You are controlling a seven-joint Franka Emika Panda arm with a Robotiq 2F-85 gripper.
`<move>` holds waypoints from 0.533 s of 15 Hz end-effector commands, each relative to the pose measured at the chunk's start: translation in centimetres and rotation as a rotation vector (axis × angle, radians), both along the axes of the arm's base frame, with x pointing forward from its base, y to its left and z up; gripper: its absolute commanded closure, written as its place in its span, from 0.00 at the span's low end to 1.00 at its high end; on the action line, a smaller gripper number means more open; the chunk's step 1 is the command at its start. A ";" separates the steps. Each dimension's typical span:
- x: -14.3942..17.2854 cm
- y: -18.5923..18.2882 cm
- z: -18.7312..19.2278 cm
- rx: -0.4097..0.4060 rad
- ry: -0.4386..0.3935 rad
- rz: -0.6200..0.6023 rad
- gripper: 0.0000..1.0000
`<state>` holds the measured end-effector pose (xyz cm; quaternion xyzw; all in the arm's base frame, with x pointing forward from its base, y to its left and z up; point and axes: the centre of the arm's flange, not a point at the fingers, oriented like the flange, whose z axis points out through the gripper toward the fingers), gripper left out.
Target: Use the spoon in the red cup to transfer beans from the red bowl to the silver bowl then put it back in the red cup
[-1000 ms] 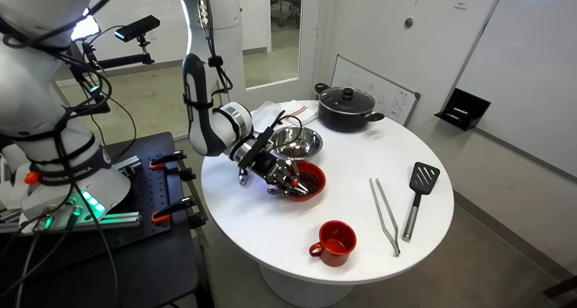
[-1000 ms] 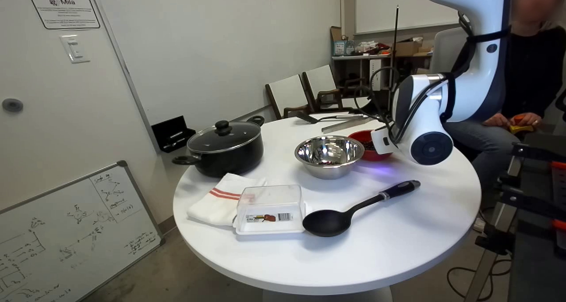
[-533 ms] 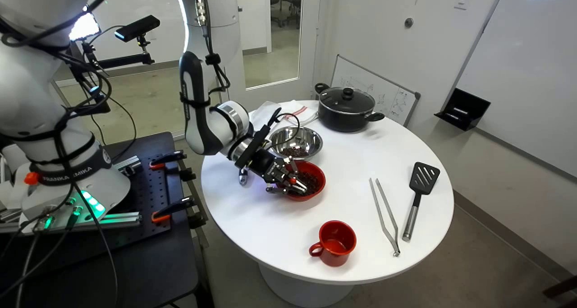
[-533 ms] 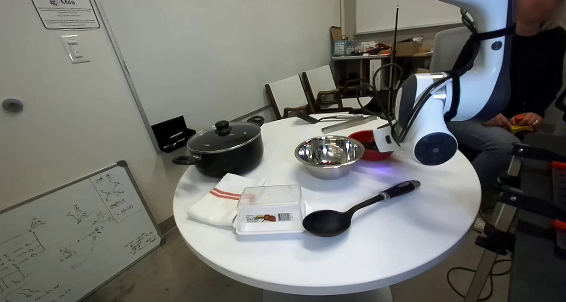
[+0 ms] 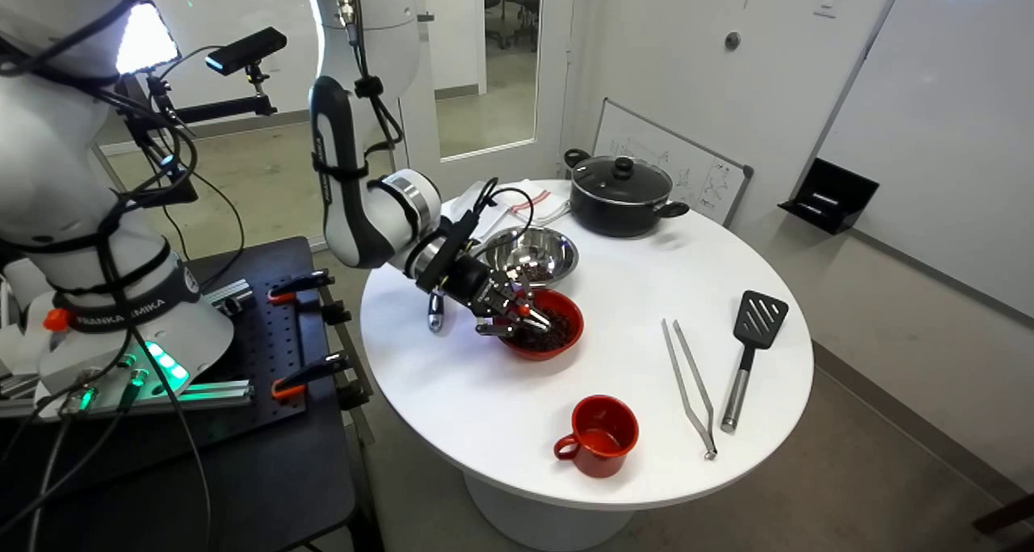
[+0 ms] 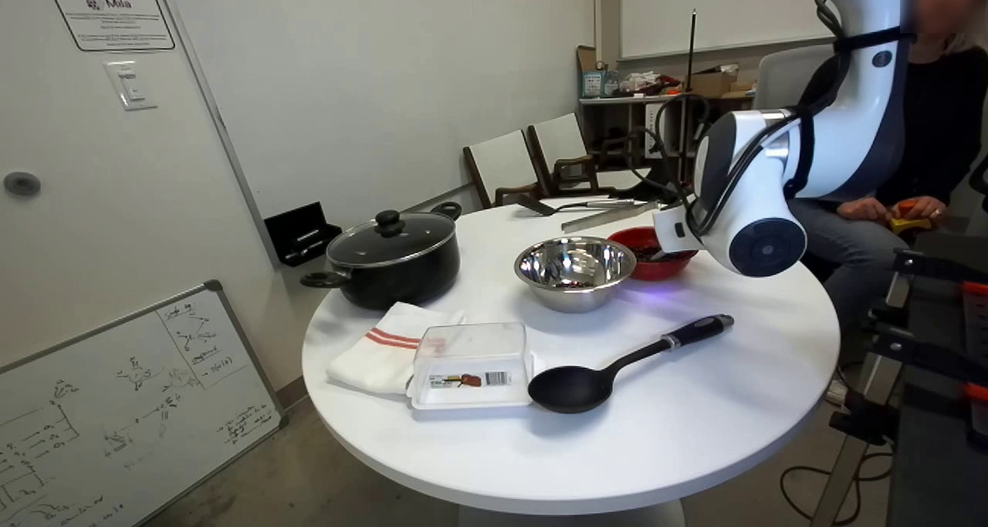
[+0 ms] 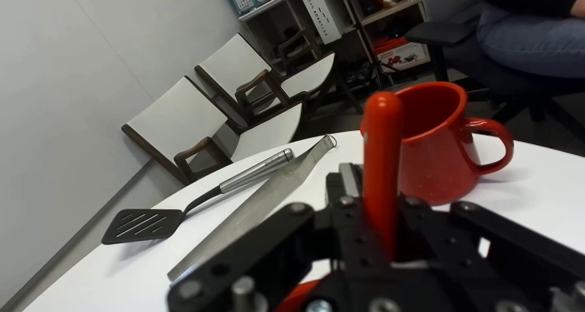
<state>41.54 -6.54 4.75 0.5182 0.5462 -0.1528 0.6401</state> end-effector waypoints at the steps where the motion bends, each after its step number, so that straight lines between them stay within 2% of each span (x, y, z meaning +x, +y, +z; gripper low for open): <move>1: -0.5 -0.1 1.7 0.008 -0.032 0.005 0.98; 8: -0.4 -0.3 3.1 0.019 -0.073 -0.002 0.98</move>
